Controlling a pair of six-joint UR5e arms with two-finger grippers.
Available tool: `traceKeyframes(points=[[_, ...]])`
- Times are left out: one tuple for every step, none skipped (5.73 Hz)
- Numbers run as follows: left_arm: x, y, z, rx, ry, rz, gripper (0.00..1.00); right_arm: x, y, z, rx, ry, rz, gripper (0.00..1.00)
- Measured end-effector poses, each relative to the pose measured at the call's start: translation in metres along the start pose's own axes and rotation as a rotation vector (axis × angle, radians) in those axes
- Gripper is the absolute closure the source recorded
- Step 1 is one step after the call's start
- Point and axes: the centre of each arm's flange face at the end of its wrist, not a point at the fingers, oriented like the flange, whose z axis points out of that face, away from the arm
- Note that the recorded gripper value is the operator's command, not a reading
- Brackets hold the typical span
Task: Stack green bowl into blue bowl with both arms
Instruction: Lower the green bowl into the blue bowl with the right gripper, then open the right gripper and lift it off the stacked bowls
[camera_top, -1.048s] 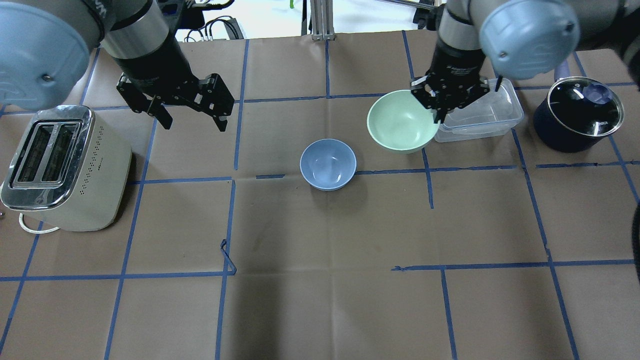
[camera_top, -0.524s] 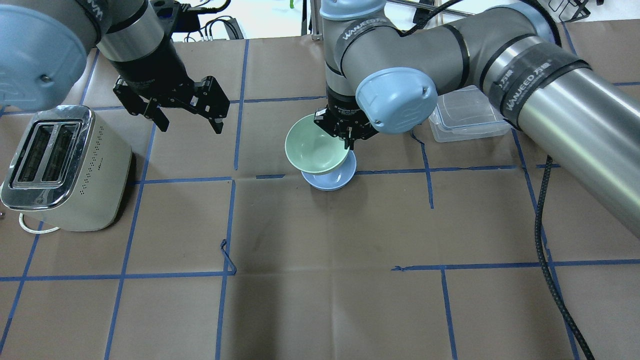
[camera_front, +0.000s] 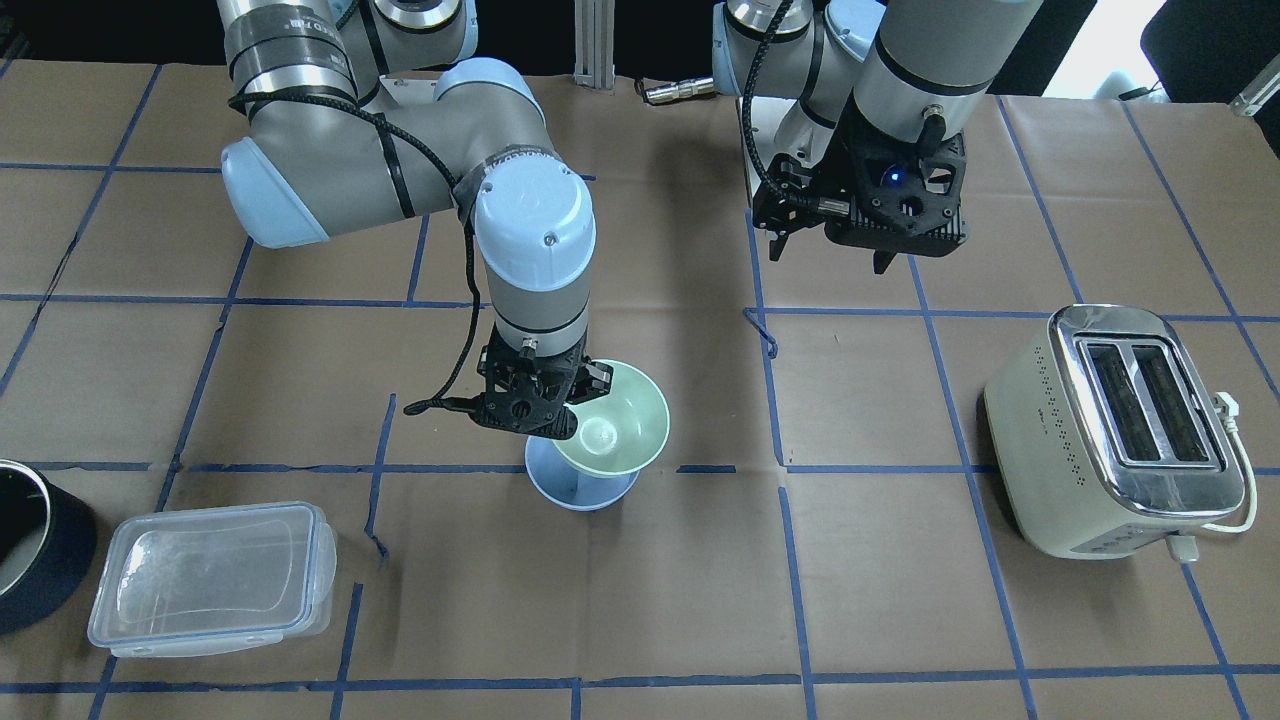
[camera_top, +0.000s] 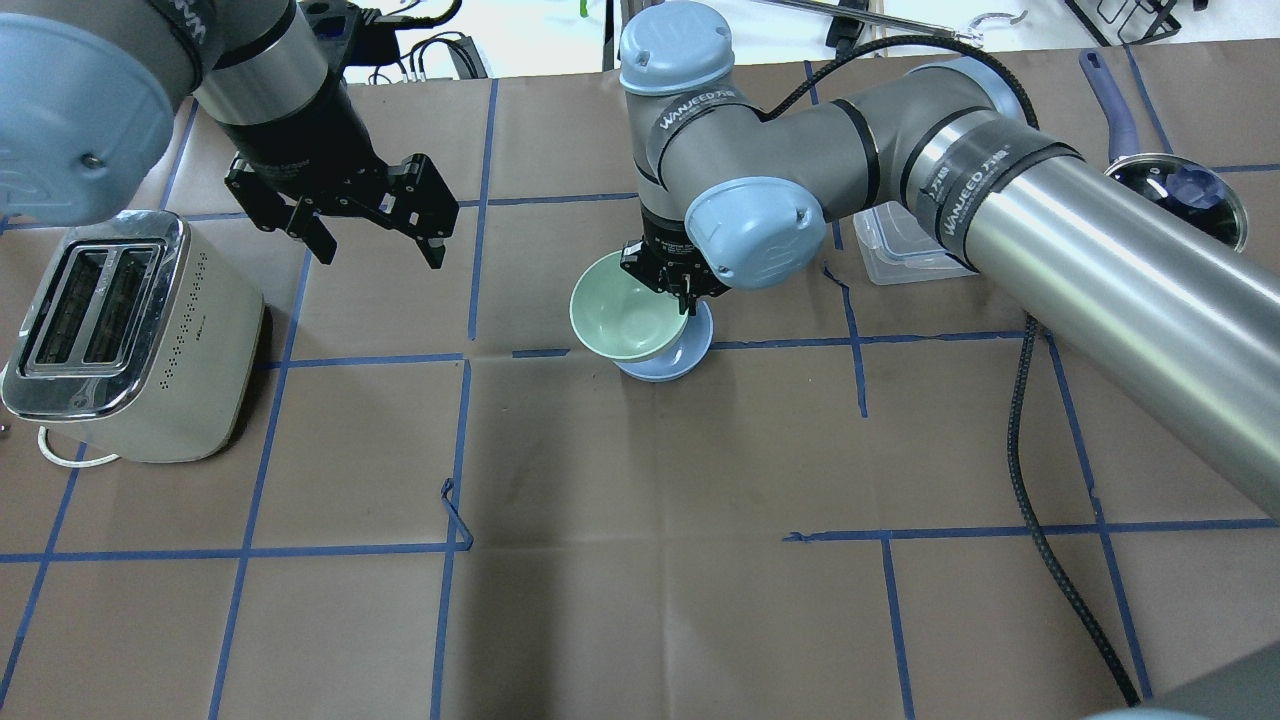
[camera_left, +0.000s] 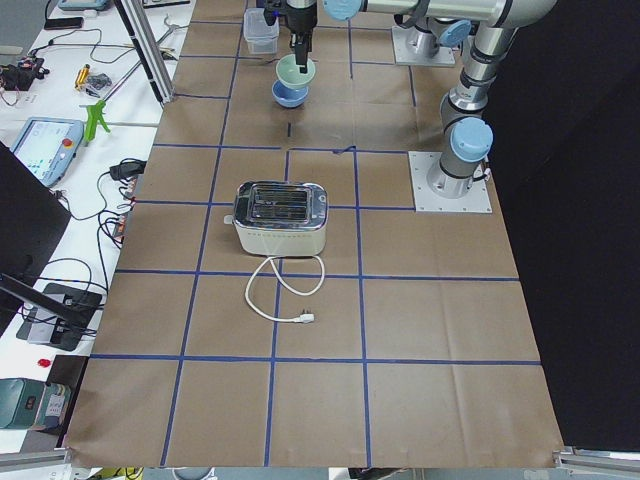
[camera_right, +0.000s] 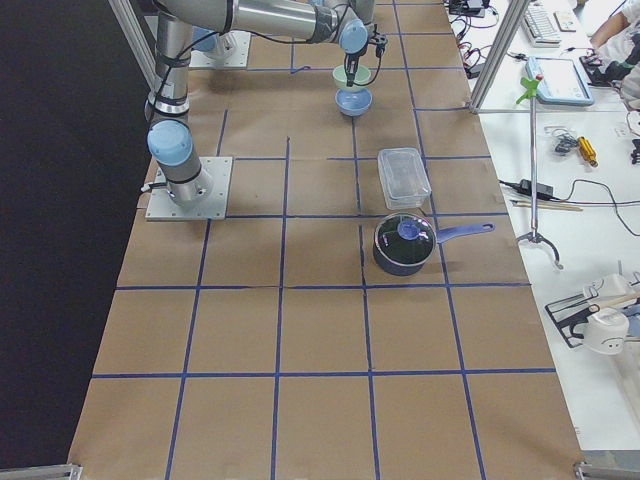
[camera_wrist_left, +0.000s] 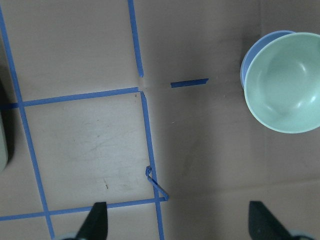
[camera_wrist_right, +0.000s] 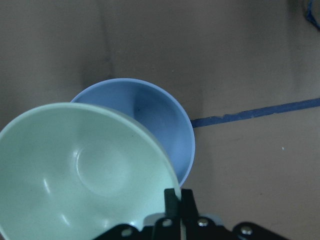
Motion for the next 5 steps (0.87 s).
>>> traceKeyframes(points=[[0.0,0.0,0.0,0.0,-0.003,0.0,0.01,0.007,-0.007,0.012,0.005,0.016,0.002,0.9],[0.0,0.0,0.0,0.0,-0.005,0.0,0.01,0.011,-0.006,0.025,0.006,0.02,0.004,0.9],[-0.001,0.001,-0.001,0.001,-0.006,0.001,0.01,0.013,-0.004,0.033,0.014,0.014,0.005,0.83],[-0.001,0.001,-0.001,0.001,-0.006,0.0,0.01,0.014,-0.003,0.032,0.024,0.004,0.006,0.01],[-0.001,0.001,-0.001,0.002,-0.007,0.0,0.01,0.014,-0.003,0.03,0.029,-0.001,0.006,0.0]])
